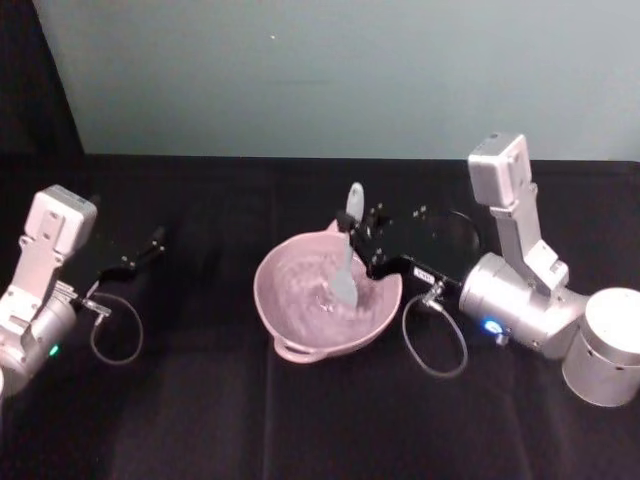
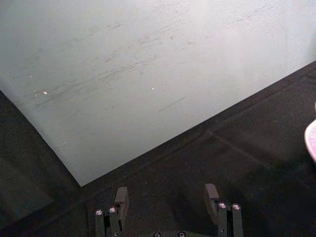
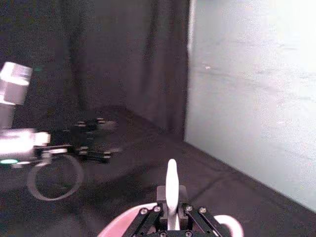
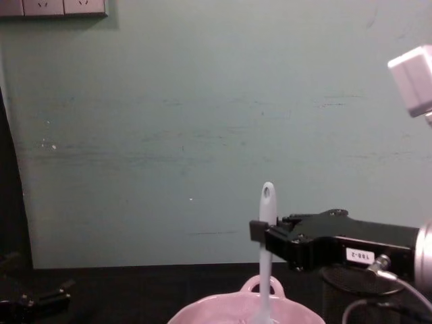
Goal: Use the one hand to pick up the spoon and stir the clear water in the bowl.
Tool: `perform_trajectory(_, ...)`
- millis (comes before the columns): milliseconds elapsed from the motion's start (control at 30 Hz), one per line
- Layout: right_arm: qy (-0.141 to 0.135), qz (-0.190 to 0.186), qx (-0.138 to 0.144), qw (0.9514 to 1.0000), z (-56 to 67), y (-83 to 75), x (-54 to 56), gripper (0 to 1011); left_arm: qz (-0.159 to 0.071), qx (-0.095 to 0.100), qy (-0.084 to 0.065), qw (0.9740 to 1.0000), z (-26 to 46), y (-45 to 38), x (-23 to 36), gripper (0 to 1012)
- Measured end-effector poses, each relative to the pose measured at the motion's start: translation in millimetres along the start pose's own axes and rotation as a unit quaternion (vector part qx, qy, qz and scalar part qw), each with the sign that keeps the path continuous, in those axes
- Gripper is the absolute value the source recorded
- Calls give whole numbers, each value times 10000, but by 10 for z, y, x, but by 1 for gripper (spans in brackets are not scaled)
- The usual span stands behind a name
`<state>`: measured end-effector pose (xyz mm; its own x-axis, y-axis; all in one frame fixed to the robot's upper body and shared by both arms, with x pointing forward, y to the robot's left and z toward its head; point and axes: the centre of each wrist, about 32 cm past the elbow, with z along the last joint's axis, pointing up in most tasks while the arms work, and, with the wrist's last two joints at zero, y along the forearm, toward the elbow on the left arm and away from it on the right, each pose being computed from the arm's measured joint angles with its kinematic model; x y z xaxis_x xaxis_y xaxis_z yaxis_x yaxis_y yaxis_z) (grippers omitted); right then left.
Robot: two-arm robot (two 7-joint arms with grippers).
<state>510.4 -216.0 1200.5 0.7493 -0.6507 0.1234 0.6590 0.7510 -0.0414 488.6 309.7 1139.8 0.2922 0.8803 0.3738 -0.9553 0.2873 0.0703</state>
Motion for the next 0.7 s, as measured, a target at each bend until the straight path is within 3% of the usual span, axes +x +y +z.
perform_trajectory(133, 200, 254, -20, 9995, 33, -40, -100, 112, 0, 0, 0, 10000, 0, 0, 0, 1011)
perform_trajectory(333, 475, 449, 36, 9979, 28, 97, -207, 112, 0, 0, 0, 10000, 0, 0, 0, 1011)
perform_trajectory(433, 532, 382, 99, 9978, 1, 226, -194, 112, 0, 0, 0, 10000, 0, 0, 0, 1011)
perform_trajectory(567, 563, 51, 210, 9982, -40, 387, -83, 112, 0, 0, 0, 10000, 0, 0, 0, 1011)
perform_trajectory(700, 521, -219, 220, 9982, -71, 452, 8, 112, 0, 0, 1, 10000, 0, 0, 0, 1011)
